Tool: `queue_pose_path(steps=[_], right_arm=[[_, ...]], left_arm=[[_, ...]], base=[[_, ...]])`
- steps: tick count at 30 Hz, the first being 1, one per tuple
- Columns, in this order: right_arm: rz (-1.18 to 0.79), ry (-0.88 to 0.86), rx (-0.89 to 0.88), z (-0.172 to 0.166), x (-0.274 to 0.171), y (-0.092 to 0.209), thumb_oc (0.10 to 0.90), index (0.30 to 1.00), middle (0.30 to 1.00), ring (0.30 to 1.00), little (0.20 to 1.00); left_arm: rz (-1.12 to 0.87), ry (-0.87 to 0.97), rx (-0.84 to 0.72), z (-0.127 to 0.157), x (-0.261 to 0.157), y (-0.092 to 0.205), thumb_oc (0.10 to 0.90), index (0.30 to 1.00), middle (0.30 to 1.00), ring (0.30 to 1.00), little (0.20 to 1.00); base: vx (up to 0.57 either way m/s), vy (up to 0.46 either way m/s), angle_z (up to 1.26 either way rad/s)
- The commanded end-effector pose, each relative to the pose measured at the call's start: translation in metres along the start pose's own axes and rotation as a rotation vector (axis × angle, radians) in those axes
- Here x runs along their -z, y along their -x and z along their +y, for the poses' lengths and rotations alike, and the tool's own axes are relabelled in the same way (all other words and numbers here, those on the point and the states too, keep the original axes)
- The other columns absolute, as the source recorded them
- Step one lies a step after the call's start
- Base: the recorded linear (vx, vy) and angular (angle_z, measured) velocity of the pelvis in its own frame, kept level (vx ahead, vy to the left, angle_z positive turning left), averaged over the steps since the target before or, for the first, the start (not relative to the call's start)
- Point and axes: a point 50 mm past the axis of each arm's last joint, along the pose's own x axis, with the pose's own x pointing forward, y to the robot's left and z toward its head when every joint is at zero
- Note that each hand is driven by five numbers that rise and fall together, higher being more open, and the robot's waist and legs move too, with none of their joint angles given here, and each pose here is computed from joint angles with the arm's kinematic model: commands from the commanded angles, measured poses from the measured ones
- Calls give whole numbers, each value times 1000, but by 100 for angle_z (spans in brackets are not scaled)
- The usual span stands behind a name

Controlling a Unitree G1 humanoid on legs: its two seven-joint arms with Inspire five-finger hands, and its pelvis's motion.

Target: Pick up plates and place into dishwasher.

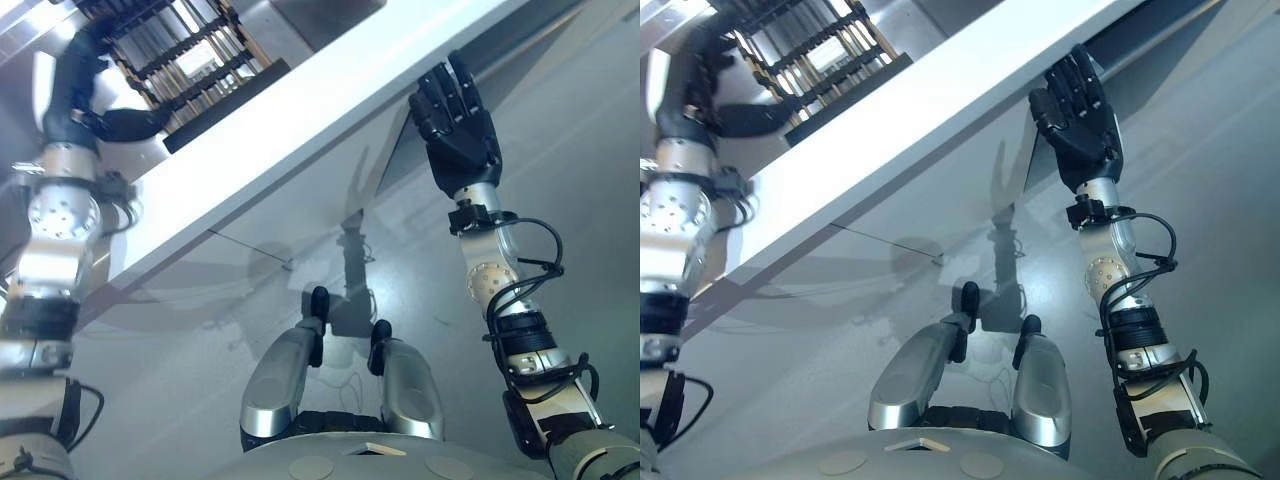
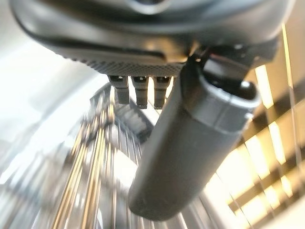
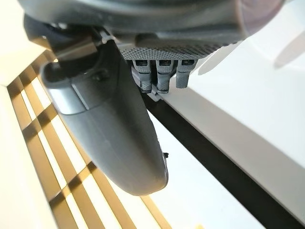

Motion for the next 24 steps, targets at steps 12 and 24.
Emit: queue_pose_path(steps=[12,24], right_arm=[[-132,280,272,-41,-24,31,800,900,900,900,900],[41,738,857,-133,-24,150,800,900,900,900,900]], left_arm=[[-204,-59,12,13,-34,20,800,900,900,900,900],[-183,-145,-41,43,-30,43,800,900,900,900,900]], base=[[53,17,3],[46,-3,-4]])
